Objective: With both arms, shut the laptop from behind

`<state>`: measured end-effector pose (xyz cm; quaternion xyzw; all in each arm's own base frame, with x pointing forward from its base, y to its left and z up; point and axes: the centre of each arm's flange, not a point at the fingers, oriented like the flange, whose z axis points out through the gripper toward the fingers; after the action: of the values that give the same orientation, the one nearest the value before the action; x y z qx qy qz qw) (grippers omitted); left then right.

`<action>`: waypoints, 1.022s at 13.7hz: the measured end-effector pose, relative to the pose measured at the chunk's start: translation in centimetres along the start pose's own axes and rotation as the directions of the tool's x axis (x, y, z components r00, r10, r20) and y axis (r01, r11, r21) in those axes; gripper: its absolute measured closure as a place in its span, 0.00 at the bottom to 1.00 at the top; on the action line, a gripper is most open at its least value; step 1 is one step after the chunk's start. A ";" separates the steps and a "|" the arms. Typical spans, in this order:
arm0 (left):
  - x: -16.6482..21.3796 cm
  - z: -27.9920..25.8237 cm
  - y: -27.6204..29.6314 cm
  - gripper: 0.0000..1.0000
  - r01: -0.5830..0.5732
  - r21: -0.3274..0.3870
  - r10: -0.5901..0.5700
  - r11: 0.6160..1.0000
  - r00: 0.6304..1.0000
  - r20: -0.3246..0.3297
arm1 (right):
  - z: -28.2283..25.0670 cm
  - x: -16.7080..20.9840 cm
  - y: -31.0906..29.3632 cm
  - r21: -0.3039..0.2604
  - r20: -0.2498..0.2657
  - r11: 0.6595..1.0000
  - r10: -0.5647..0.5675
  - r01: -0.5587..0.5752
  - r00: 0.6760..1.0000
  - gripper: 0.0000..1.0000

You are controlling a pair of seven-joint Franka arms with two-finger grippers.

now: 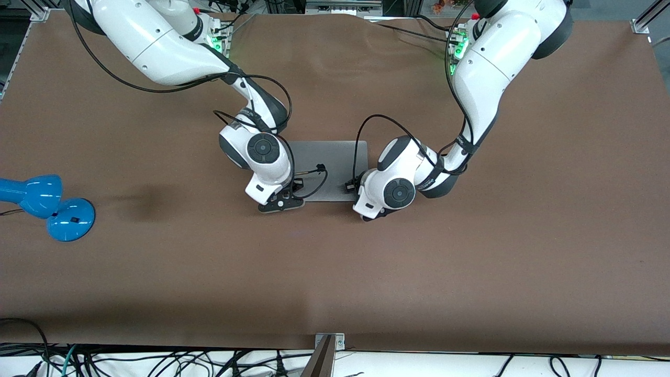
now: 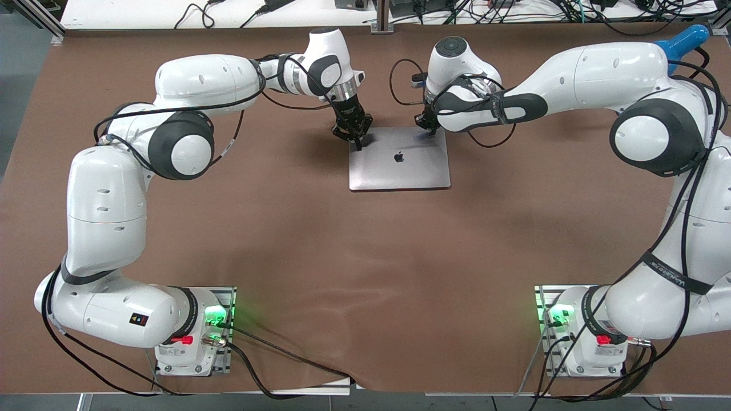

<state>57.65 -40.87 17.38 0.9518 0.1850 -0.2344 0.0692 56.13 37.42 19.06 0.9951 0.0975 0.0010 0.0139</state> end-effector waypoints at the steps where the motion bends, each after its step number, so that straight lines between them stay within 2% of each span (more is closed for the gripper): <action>1: 0.0 0.0 0.0 0.99 0.000 0.000 0.000 1.000 1.000 0.000 | 0.0 0.0 0.0 -0.002 -0.002 1.000 -0.004 0.004 1.000 0.99; 4: 0.1 -0.1 0.1 0.99 0.000 -0.002 0.000 1.000 1.000 -0.001 | -0.2 0.4 0.0 0.006 -0.012 1.000 -0.002 0.002 1.000 0.99; 5: 0.2 -0.4 0.1 0.94 0.001 -0.006 -0.001 1.000 1.000 -0.005 | -0.4 0.9 0.2 0.012 -0.012 1.000 0.012 -0.012 1.000 0.97; 6: 0.4 -0.8 0.1 0.84 0.003 -0.013 -0.003 1.000 1.000 -0.012 | -0.8 1.4 0.6 0.017 -0.007 0.999 0.032 -0.032 0.999 0.95; 8: 1.2 -2.9 -0.1 0.65 0.011 -0.039 -0.012 0.999 0.999 -0.034 | -2.8 2.7 1.8 0.010 -0.009 0.998 0.068 -0.067 0.998 0.77; 11: 0.8 -8.8 -1.1 0.34 0.015 -0.055 -0.019 0.998 0.998 -0.067 | -7.8 3.6 4.7 -0.031 0.010 0.993 0.115 -0.115 0.993 0.46; 14: -1.5 -15.3 -2.3 0.05 -0.006 -0.015 0.004 1.000 0.992 -0.130 | -13.2 3.7 10.0 -0.009 0.096 0.990 0.144 -0.144 0.985 0.16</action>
<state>61.95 -35.86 31.42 0.9650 0.1887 -0.1704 0.0650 61.62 28.70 32.56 0.9984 0.0247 -0.0461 0.0198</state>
